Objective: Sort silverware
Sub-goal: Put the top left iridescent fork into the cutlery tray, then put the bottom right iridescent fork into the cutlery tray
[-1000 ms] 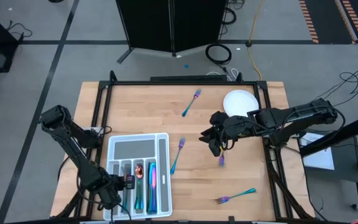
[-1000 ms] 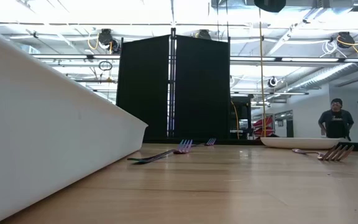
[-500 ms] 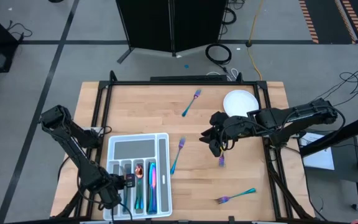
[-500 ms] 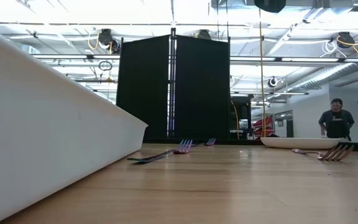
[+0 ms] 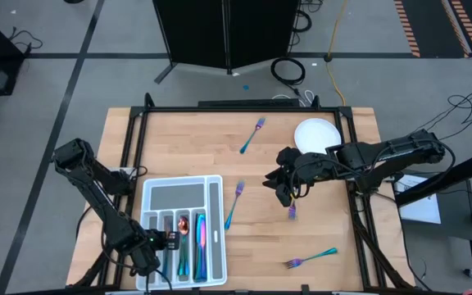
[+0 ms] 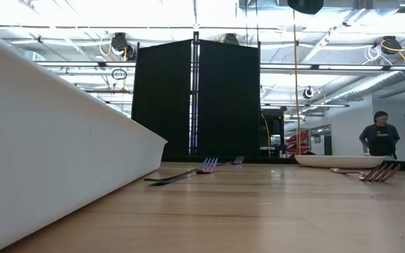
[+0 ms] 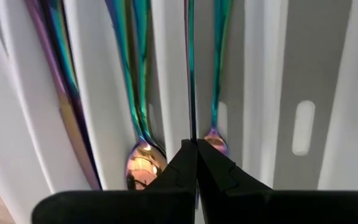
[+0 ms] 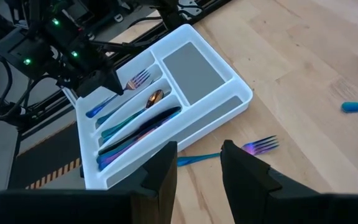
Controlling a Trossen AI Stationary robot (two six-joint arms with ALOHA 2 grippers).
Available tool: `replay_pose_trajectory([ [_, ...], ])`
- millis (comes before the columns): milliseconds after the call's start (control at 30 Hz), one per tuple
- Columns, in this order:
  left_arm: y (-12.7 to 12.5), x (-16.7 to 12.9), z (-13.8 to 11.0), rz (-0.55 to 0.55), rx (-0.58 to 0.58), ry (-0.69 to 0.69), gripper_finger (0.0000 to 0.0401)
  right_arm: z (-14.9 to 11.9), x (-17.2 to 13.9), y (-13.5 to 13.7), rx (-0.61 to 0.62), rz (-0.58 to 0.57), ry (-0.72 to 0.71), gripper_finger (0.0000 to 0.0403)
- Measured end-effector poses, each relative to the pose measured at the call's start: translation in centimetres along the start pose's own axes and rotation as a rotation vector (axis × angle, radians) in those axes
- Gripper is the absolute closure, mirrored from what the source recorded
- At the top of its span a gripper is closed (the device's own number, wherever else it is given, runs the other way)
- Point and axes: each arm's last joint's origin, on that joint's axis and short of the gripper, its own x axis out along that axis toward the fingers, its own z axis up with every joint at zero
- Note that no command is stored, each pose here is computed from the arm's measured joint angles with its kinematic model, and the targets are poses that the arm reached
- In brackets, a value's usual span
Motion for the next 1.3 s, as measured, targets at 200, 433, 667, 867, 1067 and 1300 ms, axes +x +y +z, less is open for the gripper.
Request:
replay_pose_trajectory([
  [200, 0.3, 0.0, 0.2, 0.04, -0.007, -0.005, 0.0394, 0.0, 0.0, 0.0, 0.013, 0.003, 0.003, 0.0294],
  [433, 0.3, -0.1, 0.1, 0.067, -0.058, 0.01, 0.0348, 0.0, 0.0, 0.0, 0.015, 0.003, 0.003, 0.0294],
  [667, -0.3, -0.1, -0.3, -0.048, -0.045, 0.017, 0.0326, 0.0, 0.0, 0.0, 0.014, 0.0, 0.006, 0.0294],
  [867, -0.5, -0.3, -0.5, -0.056, -0.092, 0.032, 0.0326, -0.1, 0.0, -0.1, 0.009, -0.004, 0.01, 0.0294],
  [1067, 0.4, -2.2, -1.3, 0.054, -0.259, -0.015, 0.0326, -0.1, 0.0, -0.1, 0.007, -0.01, 0.017, 0.0294],
  [1300, 3.4, -5.5, -4.8, 0.409, -0.472, -0.021, 0.0326, -0.1, 0.0, -0.1, 0.002, -0.01, 0.017, 0.0294],
])
